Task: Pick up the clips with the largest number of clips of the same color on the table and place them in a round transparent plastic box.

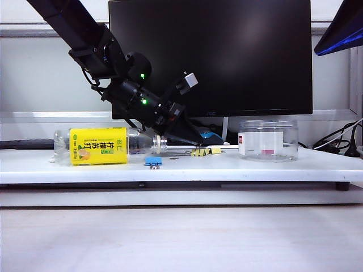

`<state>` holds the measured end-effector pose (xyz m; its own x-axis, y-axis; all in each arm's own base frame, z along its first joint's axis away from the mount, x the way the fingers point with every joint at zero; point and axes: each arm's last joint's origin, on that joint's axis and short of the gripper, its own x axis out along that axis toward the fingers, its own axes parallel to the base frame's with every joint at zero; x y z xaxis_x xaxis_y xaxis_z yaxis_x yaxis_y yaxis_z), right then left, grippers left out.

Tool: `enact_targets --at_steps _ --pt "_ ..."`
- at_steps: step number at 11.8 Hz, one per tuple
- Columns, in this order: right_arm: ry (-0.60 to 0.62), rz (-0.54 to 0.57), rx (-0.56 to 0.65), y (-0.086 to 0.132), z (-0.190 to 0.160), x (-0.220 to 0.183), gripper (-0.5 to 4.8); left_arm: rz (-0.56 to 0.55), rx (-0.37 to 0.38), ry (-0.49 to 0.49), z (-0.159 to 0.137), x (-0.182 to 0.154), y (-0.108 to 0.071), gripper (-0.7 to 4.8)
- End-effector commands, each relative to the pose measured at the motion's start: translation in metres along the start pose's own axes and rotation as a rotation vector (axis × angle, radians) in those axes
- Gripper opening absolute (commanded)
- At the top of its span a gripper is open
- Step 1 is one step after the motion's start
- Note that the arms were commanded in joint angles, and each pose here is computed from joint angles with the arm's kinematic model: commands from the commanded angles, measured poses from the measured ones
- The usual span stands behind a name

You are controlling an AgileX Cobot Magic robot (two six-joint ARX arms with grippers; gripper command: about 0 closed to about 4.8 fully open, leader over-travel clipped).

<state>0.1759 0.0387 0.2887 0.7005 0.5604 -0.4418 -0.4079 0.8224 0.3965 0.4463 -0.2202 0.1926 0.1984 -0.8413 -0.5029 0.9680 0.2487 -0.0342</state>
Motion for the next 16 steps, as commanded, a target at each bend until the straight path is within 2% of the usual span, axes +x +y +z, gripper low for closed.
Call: enact_targets --at_steps 1,4,5,6,7,9,10,14,16 --pt "-0.012 0.005 -0.011 0.001 0.002 -0.001 0.13 -0.002 0.004 -0.013 0.002 0.001 0.001 1.83" --pt "-0.014 0.005 -0.026 0.001 0.002 -0.001 0.13 -0.002 -0.025 -0.006 -0.004 0.005 0.002 1.66" --pt "-0.014 0.005 -0.026 0.001 0.002 -0.001 0.13 -0.002 -0.025 -0.007 -0.004 0.005 0.002 1.17" --pt "-0.014 0.005 -0.026 0.001 0.002 -0.001 0.13 -0.002 -0.025 -0.007 -0.004 0.005 0.002 1.15" --pt "-0.013 0.005 -0.026 0.001 0.002 -0.001 0.13 -0.002 -0.024 -0.007 -0.004 0.005 0.002 0.68" --pt "-0.014 0.004 -0.029 0.001 0.002 -0.001 0.13 -0.002 -0.036 -0.007 -0.004 0.005 0.002 0.45" --pt "-0.017 -0.001 -0.035 0.001 0.002 -0.001 0.13 -0.002 -0.067 -0.009 -0.002 0.004 0.002 -0.06" --pt "-0.018 -0.034 -0.057 0.000 0.002 -0.001 0.13 -0.012 -0.043 -0.050 0.018 -0.010 -0.005 -0.06" --pt "-0.018 -0.029 -0.057 0.000 0.002 -0.001 0.13 -0.022 0.009 -0.075 0.044 -0.026 -0.020 -0.06"
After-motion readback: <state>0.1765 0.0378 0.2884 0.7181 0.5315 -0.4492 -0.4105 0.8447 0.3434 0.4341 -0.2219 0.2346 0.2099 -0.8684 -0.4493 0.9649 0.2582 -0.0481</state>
